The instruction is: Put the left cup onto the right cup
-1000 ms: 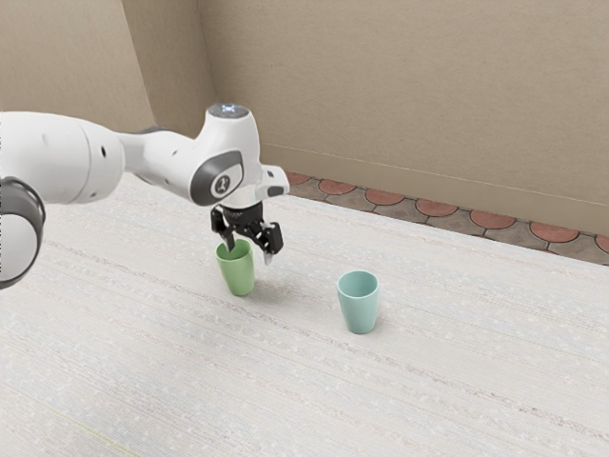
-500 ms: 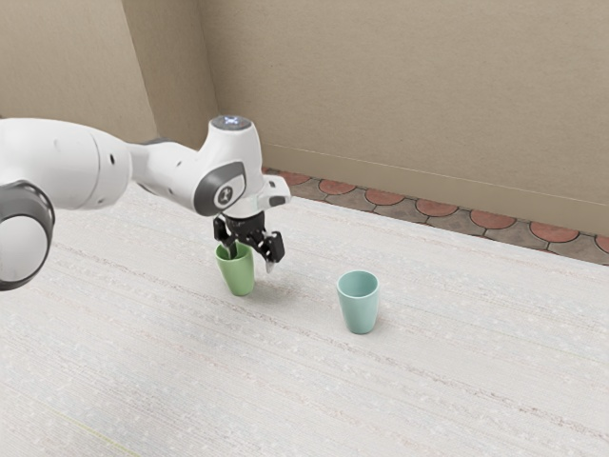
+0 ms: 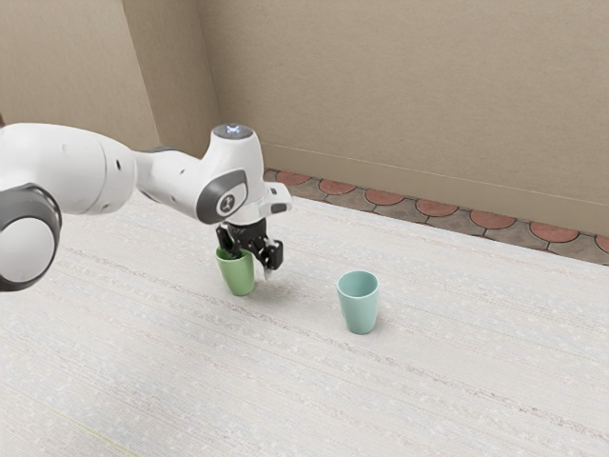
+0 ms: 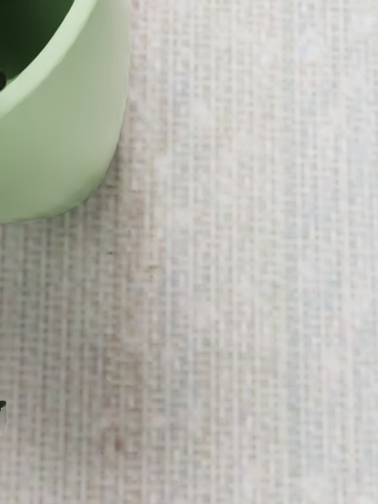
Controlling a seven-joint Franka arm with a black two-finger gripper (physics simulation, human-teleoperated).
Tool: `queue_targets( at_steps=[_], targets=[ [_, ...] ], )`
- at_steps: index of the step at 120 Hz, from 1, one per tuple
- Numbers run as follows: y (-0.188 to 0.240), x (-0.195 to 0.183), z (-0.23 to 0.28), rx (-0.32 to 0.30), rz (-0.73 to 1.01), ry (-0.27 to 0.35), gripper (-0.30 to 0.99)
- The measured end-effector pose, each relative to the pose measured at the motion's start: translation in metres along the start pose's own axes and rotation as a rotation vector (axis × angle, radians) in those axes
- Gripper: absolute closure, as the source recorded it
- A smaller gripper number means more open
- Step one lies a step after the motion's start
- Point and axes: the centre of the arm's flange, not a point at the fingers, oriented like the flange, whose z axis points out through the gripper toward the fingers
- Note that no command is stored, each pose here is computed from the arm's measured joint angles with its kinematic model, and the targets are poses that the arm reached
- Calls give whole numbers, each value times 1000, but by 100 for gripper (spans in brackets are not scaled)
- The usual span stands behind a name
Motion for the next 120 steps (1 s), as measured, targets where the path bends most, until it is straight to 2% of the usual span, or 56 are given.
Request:
queue_targets(
  at_steps=[61,81,120],
  targets=[
    [-5,1,2,4,-6,7,69],
    [-5,1,2,6,-4,8,75],
    [-5,1,-2,25,6,8,78]
  ],
)
